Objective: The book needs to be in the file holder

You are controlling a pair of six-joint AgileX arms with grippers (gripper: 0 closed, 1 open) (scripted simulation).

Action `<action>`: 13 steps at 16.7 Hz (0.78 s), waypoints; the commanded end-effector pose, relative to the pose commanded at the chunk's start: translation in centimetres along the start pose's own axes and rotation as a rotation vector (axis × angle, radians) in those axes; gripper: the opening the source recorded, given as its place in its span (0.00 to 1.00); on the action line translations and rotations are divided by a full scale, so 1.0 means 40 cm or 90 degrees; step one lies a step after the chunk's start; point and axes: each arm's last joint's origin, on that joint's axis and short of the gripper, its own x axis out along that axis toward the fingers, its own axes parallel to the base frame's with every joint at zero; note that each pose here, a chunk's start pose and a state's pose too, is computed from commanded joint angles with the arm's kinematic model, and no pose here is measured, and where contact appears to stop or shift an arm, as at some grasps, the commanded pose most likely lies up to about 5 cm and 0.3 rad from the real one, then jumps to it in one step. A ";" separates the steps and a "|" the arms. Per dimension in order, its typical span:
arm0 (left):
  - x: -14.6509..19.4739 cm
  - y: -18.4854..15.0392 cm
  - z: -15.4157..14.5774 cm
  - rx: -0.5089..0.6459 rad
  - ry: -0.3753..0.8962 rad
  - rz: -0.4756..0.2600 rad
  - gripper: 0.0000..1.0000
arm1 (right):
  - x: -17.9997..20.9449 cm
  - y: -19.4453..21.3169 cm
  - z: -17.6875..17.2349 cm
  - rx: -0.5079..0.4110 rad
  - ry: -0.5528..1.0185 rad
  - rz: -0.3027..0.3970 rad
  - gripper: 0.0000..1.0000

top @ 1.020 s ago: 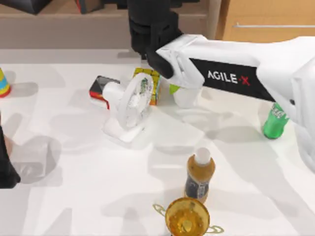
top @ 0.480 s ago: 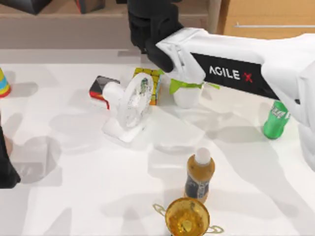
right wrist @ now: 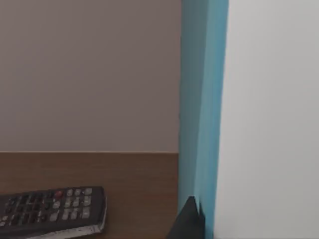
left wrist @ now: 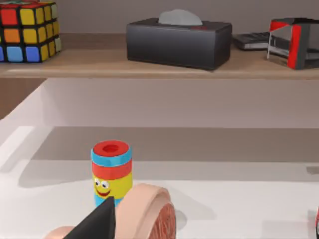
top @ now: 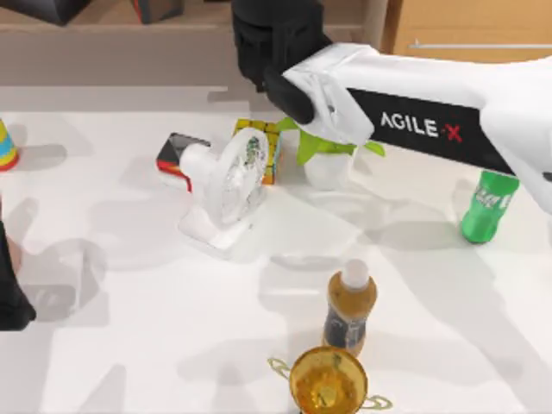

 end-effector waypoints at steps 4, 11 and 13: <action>0.000 0.000 0.000 0.000 0.000 0.000 1.00 | -0.064 -0.042 0.041 0.058 0.037 0.081 0.00; 0.000 0.000 0.000 0.000 0.000 0.000 1.00 | -0.238 -0.207 0.110 0.236 0.167 0.236 0.00; 0.000 0.000 0.000 0.000 0.000 0.000 1.00 | -0.289 -0.273 0.124 0.303 0.206 0.266 0.00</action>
